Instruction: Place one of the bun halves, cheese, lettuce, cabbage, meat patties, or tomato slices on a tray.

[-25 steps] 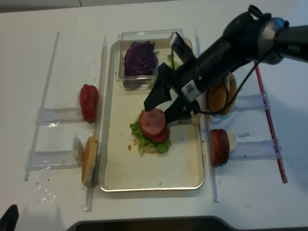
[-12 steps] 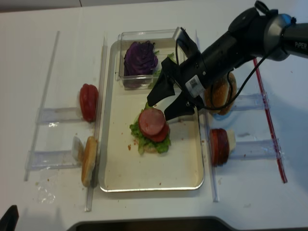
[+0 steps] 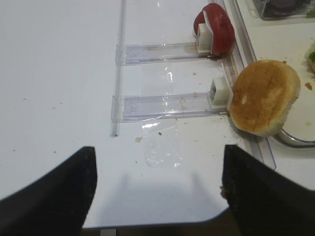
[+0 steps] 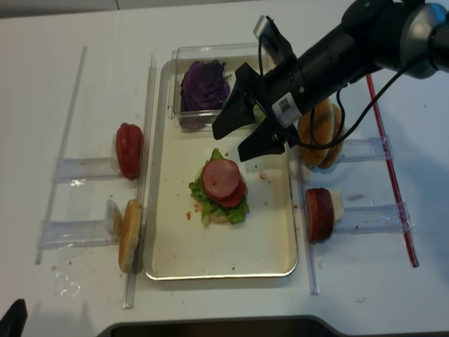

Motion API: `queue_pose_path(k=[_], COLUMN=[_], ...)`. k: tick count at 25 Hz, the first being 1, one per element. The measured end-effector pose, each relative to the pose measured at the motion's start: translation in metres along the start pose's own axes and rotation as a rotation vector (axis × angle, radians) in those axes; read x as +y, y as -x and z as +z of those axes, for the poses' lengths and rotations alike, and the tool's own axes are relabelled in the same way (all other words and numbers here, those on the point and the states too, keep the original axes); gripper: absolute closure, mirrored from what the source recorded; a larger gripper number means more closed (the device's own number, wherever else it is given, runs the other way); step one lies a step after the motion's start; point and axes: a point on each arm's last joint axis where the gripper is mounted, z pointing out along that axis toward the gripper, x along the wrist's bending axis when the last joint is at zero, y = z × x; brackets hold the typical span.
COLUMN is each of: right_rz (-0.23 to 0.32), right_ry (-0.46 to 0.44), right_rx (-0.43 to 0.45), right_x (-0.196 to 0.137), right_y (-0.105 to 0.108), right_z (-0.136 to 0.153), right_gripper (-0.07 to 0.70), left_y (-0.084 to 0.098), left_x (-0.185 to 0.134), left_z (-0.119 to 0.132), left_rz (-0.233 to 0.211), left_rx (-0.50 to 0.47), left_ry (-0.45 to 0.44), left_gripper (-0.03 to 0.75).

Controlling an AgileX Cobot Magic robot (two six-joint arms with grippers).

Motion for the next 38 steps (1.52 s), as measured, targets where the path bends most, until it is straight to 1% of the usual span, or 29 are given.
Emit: queue_pose_path(k=[3, 7, 12, 15, 18, 22, 27, 29, 32, 34, 38], right_rz=[-0.019, -0.063, -0.104, -0.131, -0.173, -0.222, -0.286, -0.294, -0.314, -0.335, -0.358], right_ry=[0.000, 0.024, 0.063, 0.075, 0.079, 0.076, 0.092, 0.096, 0.103, 0.111, 0.122], right_rx=[-0.041, -0.084, -0.090, -0.096, -0.133, -0.217, -0.305, -0.350, -0.444, -0.498, -0.602], right_x=[0.002, 0.005, 0.003, -0.002, -0.009, -0.018, -0.029, -0.033, -0.039, -0.043, -0.049], right_y=[-0.011, -0.034, -0.060, -0.071, -0.078, -0.083, -0.091, -0.092, -0.092, -0.093, -0.093], right_z=[-0.007, -0.021, -0.037, -0.044, -0.051, -0.060, -0.074, -0.078, -0.087, -0.093, -0.103], right_gripper=[0.089, 0.089, 0.089, 0.089, 0.089, 0.100, 0.172, 0.187, 0.194, 0.195, 0.195], left_y=[0.000, 0.000, 0.000, 0.000, 0.000, 0.000, 0.000, 0.000, 0.000, 0.000, 0.000], left_x=[0.000, 0.000, 0.000, 0.000, 0.000, 0.000, 0.000, 0.000, 0.000, 0.000, 0.000], left_z=[0.000, 0.000, 0.000, 0.000, 0.000, 0.000, 0.000, 0.000, 0.000, 0.000, 0.000], left_rz=[0.000, 0.000, 0.000, 0.000, 0.000, 0.000, 0.000, 0.000, 0.000, 0.000, 0.000], left_rx=[0.000, 0.000, 0.000, 0.000, 0.000, 0.000, 0.000, 0.000, 0.000, 0.000, 0.000], left_ry=[0.000, 0.000, 0.000, 0.000, 0.000, 0.000, 0.000, 0.000, 0.000, 0.000, 0.000], left_gripper=[0.226, 0.226, 0.226, 0.226, 0.226, 0.226, 0.226, 0.226, 0.226, 0.226, 0.226])
